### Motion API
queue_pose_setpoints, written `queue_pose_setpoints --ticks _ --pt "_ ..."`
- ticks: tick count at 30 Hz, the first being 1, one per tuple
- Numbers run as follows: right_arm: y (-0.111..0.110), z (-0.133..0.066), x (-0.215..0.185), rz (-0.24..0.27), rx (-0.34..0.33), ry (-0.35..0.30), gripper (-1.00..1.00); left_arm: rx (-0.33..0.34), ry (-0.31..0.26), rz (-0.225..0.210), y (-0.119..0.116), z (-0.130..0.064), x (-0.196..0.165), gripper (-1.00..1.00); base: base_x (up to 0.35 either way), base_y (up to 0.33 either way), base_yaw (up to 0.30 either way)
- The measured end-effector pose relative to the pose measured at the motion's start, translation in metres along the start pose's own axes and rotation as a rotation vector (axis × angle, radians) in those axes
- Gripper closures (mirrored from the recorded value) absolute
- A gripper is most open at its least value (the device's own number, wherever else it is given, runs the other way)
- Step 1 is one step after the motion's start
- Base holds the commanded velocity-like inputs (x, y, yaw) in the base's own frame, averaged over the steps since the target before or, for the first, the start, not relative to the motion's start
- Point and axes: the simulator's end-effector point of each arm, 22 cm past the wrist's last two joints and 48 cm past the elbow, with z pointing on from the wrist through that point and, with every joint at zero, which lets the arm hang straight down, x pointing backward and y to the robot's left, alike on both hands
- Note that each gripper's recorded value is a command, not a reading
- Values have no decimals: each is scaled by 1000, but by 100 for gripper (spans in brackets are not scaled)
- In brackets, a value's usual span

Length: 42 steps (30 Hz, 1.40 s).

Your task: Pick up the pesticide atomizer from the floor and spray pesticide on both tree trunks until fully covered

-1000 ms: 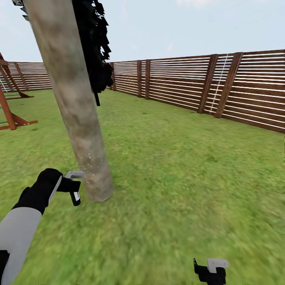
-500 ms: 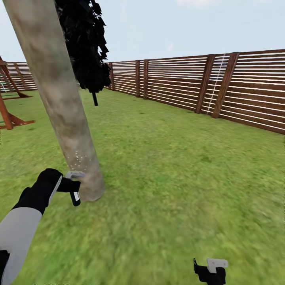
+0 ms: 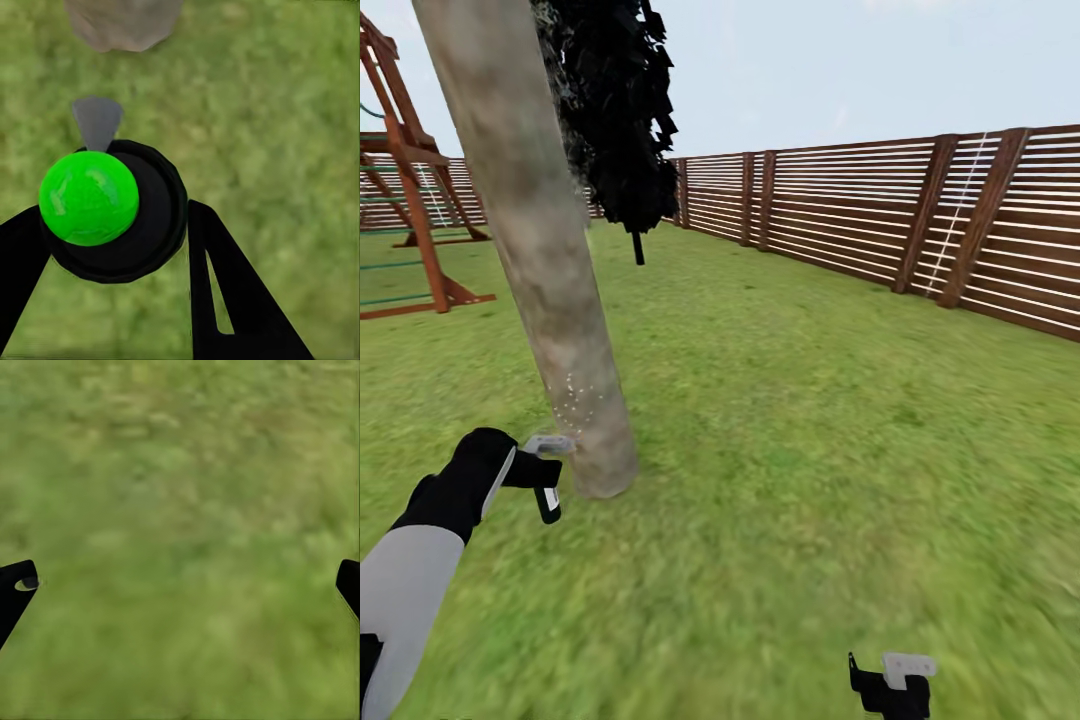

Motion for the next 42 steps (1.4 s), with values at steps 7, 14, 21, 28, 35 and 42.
queue_pose_setpoints --ticks 7,14,21,28,35,42 --pt "-1 0 0 -1 1 0 -100 0 1 0 0 1 1 100 124 -276 9" --pt "-1 0 0 0 2 0 -100 -5 2 -1 3 1 2 100 125 -276 0" --pt "0 0 0 1 1 0 -100 -40 112 -11 26 24 77 100 114 -275 205" --pt "0 0 0 1 1 0 -100 -38 138 -43 32 29 101 100 204 -219 252" --pt "0 0 0 1 1 0 -100 -58 137 -48 36 29 101 100 274 -144 23" --pt "0 0 0 1 1 0 -100 -78 139 -52 38 30 101 100 260 -159 0"
